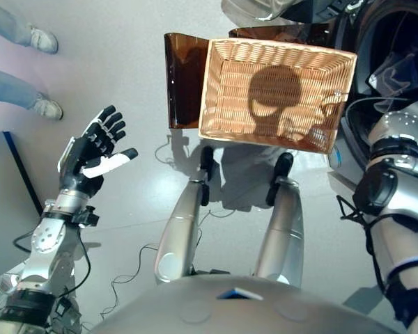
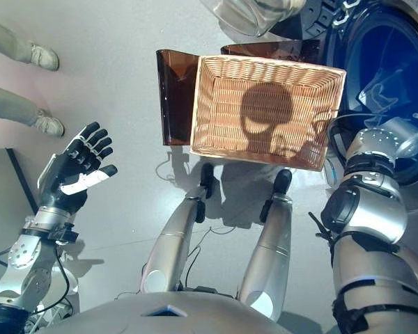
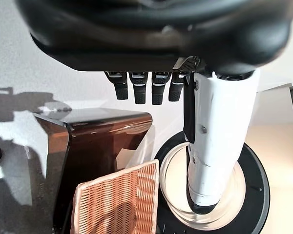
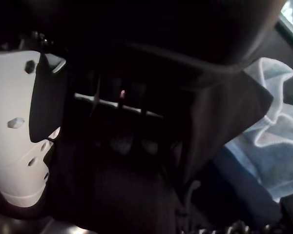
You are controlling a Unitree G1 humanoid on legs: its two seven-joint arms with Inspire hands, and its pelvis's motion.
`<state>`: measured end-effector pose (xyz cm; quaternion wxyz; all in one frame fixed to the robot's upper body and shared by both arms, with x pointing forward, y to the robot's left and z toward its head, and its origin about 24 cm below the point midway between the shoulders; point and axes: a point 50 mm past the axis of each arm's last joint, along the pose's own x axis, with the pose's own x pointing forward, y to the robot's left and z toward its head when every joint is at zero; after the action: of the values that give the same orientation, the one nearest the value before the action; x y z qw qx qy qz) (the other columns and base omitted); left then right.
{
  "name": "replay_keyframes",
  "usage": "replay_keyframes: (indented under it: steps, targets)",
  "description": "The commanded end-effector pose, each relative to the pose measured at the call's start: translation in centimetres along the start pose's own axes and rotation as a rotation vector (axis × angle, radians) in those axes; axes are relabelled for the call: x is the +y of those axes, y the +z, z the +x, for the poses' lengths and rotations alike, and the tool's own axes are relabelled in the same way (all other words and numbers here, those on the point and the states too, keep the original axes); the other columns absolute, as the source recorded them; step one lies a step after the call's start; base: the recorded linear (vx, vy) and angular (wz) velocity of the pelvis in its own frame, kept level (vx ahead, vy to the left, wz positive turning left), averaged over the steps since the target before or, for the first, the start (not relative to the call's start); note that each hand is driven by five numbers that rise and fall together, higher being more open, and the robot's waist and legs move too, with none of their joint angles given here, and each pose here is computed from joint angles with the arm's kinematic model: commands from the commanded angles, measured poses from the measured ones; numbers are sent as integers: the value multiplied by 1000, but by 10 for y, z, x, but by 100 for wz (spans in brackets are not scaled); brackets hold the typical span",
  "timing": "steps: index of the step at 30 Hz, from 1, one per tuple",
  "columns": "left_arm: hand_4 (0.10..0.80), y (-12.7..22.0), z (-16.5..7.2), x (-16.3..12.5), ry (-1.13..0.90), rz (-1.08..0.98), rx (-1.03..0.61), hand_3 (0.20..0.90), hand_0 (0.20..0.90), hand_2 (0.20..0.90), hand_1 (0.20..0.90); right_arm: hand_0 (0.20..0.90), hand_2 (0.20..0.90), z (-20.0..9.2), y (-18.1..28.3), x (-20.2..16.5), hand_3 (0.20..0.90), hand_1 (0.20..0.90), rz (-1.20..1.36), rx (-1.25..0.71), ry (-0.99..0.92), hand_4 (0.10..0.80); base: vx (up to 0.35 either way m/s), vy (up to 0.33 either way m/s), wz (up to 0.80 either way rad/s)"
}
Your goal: Pick up the clothes and place them into the washing machine
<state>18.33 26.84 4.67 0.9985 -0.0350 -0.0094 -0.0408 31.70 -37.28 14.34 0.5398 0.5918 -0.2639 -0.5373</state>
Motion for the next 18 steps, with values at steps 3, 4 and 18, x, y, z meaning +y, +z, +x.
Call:
replay_keyframes:
  steps: [3, 4, 18]
  targets:
    - [800, 35, -6, 22, 85, 48, -163, 900, 900, 900, 900, 900, 900, -6, 33, 53, 900, 900, 5, -189, 301, 800, 0, 0, 0]
    - [800, 36, -6, 22, 82, 49, -167, 900, 900, 900, 900, 900, 900, -5, 33, 51, 900, 900, 2, -184, 290, 800, 0, 0, 0]
    - [800, 31, -8, 21, 88, 31, -154, 900, 900, 900, 900, 900, 900, -15, -4, 3, 900, 900, -108, -66, 256, 800, 14, 1, -4]
